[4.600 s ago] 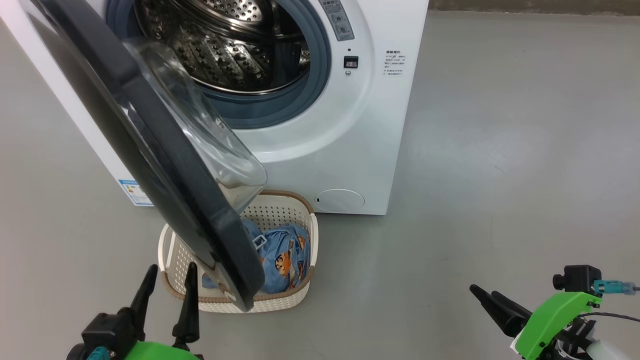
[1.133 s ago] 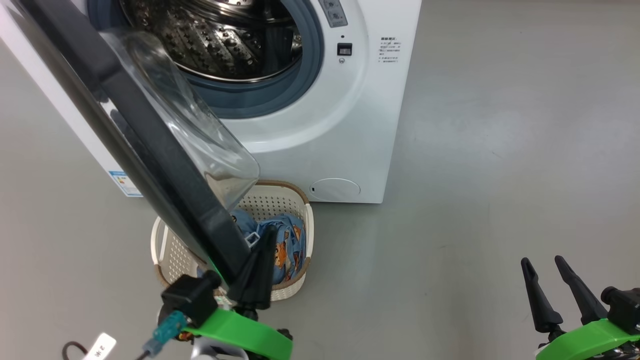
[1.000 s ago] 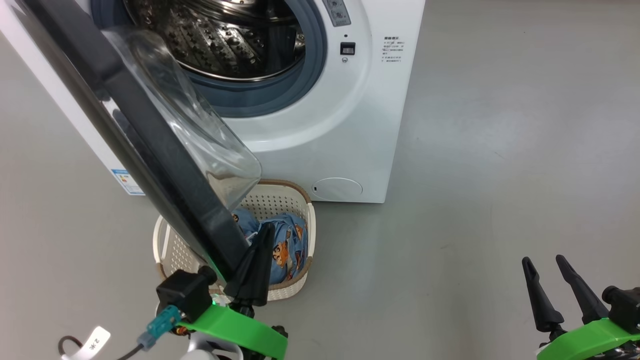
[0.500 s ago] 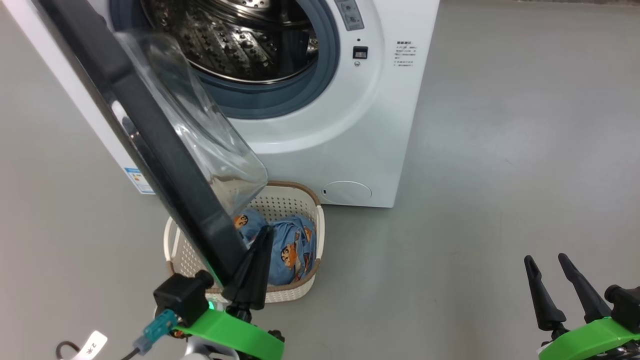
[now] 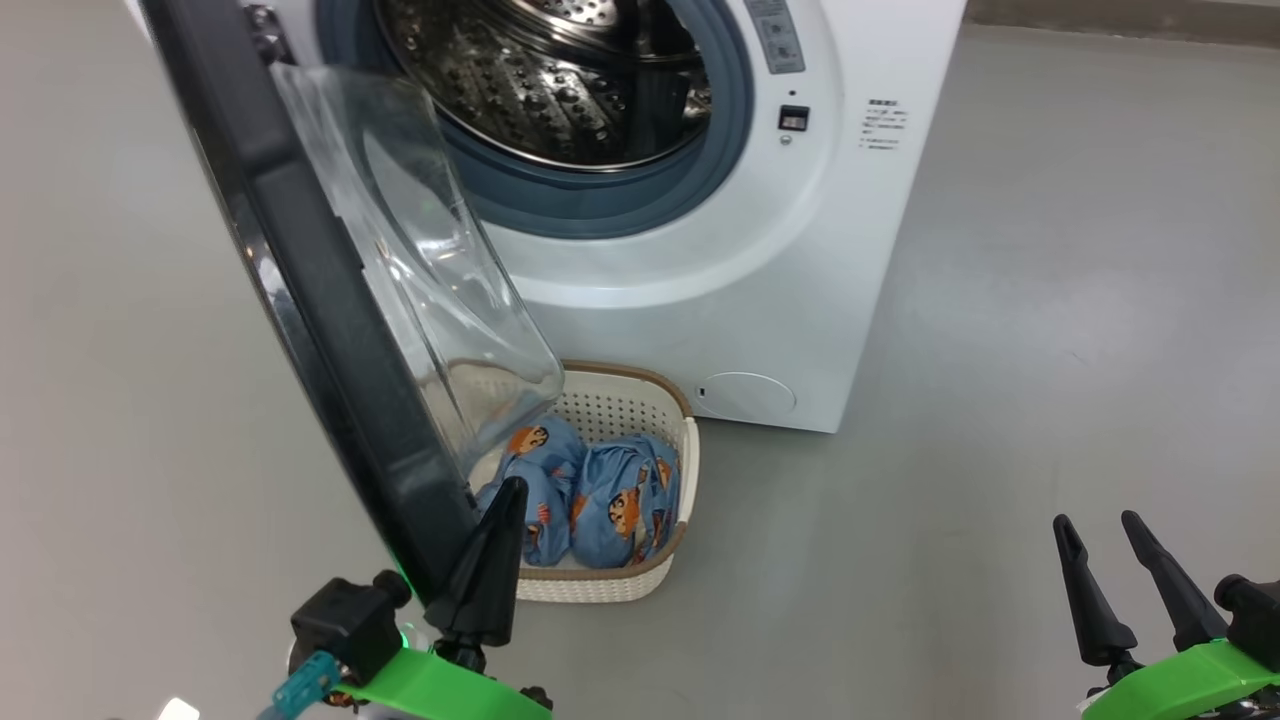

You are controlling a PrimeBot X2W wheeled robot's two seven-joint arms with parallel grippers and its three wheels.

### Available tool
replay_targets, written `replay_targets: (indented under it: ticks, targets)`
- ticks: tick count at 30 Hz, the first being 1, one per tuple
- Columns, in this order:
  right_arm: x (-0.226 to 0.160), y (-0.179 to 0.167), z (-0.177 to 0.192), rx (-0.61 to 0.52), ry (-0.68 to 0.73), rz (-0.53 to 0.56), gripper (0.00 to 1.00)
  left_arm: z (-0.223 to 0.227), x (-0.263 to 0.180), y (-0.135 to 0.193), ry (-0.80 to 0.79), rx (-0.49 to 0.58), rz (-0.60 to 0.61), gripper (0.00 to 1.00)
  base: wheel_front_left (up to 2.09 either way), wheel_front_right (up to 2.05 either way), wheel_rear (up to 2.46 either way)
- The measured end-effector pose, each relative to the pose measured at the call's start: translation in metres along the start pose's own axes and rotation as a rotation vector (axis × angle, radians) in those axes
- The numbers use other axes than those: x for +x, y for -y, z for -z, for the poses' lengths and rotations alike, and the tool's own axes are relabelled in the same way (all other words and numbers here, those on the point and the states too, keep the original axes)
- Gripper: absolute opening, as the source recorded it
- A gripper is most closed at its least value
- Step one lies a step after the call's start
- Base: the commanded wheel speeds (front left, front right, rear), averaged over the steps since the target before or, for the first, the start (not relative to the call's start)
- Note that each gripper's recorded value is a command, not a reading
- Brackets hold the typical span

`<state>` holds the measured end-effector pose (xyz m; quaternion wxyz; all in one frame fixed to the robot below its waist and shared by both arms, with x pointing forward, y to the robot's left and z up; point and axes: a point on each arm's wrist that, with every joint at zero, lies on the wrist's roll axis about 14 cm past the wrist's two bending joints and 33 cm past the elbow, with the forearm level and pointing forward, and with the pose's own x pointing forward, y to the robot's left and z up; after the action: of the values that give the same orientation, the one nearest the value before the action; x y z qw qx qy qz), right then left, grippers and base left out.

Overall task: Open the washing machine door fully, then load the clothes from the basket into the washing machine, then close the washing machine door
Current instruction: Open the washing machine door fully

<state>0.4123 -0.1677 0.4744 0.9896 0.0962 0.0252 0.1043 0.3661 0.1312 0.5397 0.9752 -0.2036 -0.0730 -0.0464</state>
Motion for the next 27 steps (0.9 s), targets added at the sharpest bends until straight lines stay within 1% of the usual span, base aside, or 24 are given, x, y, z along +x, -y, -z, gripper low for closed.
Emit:
replay_targets:
  ticks: [8, 15, 27]
  targets:
    - [0.012, -0.016, 0.003, 0.003, -0.007, -0.048, 1.0, -0.009, -0.015, -0.029, 0.018, 0.056, -0.096, 0.0, 0.0, 0.0, 0.0]
    - [0.018, -0.028, 0.006, 0.011, -0.014, -0.078, 1.0, -0.02, -0.034, -0.072, 0.024, 0.14, -0.226, 0.0, 0.0, 0.0, 0.0]
    - [0.02, -0.038, 0.018, 0.024, -0.043, -0.102, 1.0, -0.042, -0.063, -0.134, 0.016, 0.234, -0.423, 0.0, 0.0, 0.0, 0.0]
